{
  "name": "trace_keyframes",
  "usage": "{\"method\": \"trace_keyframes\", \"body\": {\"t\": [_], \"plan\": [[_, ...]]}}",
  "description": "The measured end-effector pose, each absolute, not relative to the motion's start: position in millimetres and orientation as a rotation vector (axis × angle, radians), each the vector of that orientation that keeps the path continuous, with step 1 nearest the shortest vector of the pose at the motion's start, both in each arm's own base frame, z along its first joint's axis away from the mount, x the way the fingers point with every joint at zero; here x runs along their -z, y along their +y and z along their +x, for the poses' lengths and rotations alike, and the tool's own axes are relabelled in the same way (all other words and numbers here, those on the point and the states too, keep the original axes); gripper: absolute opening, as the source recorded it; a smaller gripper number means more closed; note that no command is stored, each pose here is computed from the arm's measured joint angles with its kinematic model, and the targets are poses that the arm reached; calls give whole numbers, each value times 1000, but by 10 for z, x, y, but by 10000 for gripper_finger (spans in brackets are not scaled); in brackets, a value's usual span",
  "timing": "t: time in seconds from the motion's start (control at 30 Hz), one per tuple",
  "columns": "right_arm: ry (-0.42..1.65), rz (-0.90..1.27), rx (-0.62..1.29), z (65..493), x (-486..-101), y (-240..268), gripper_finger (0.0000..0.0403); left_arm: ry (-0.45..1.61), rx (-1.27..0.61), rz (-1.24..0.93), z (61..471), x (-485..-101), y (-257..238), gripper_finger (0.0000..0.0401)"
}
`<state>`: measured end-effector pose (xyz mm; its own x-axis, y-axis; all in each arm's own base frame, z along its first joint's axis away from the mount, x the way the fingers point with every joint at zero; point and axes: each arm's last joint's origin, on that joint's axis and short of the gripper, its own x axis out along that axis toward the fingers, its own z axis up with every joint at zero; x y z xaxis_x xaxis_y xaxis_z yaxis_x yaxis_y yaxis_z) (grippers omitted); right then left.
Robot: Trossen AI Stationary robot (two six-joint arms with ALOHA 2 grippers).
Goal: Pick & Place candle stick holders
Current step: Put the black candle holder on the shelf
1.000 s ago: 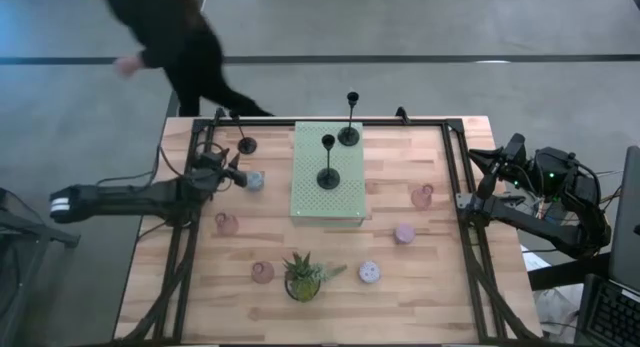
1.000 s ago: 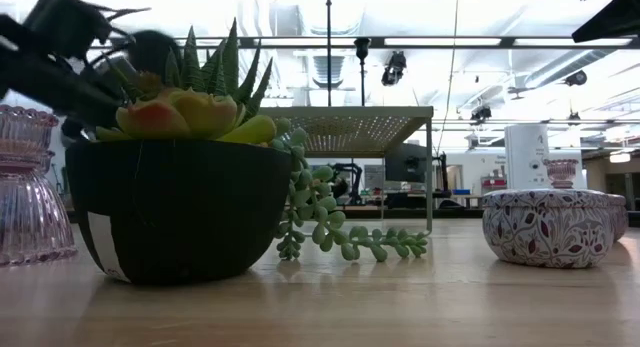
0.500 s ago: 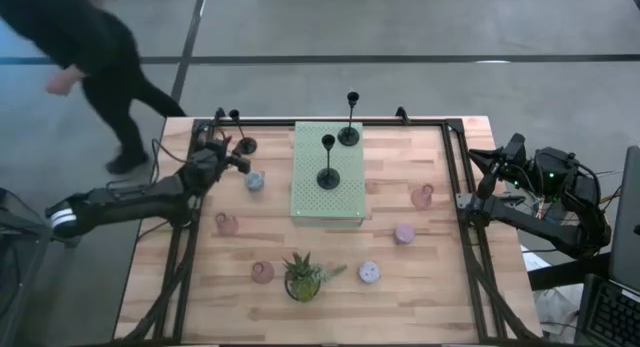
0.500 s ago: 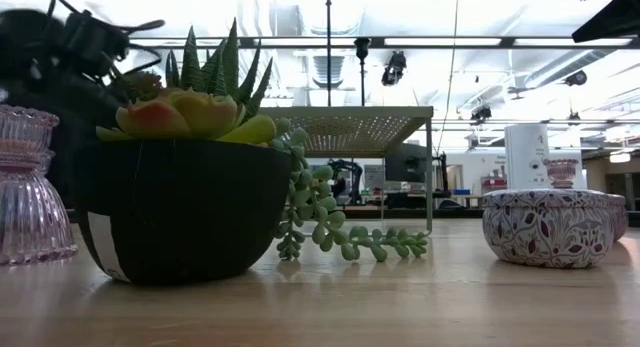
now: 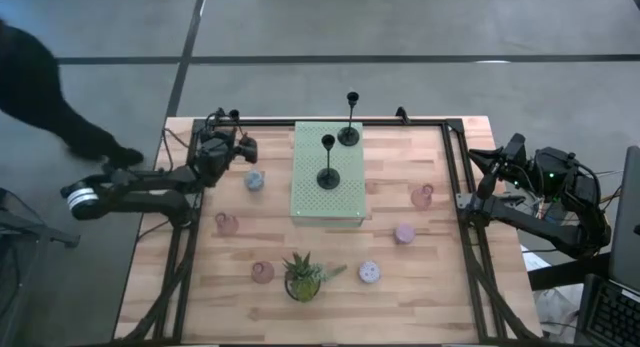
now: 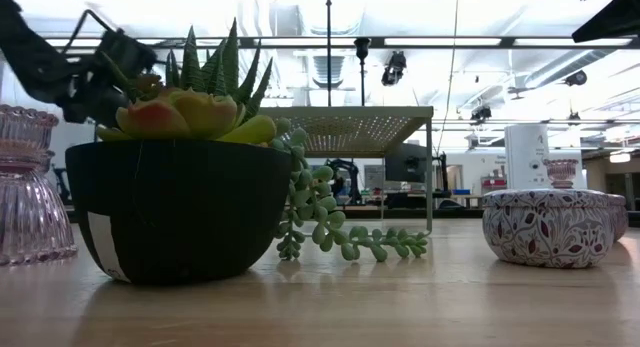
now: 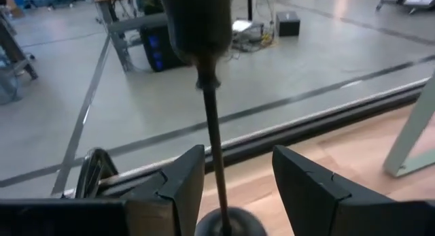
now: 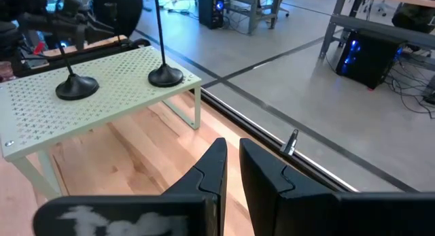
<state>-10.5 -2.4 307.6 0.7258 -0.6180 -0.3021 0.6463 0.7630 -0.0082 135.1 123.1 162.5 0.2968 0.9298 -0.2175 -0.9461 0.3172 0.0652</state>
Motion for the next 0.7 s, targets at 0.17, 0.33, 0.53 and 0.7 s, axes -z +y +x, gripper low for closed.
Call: {"method": "trace_keyframes", "body": {"t": [0.17, 0.33, 0.53, 0.7], "plan": [[297, 100, 698, -105, -3076, -24, 34, 208, -1283, -96, 1401, -1619, 1350, 179], [297, 100, 698, -105, -3076, -24, 34, 180, -1326, -107, 1419, -1626, 1474, 179], [297, 100, 698, -105, -3076, -24, 34, 184, -1347, -110, 1449, -1654, 1561, 155], [297, 100, 698, -105, -3076, -24, 34, 161, -1257, -110, 1497, -1749, 1575, 51]]}}
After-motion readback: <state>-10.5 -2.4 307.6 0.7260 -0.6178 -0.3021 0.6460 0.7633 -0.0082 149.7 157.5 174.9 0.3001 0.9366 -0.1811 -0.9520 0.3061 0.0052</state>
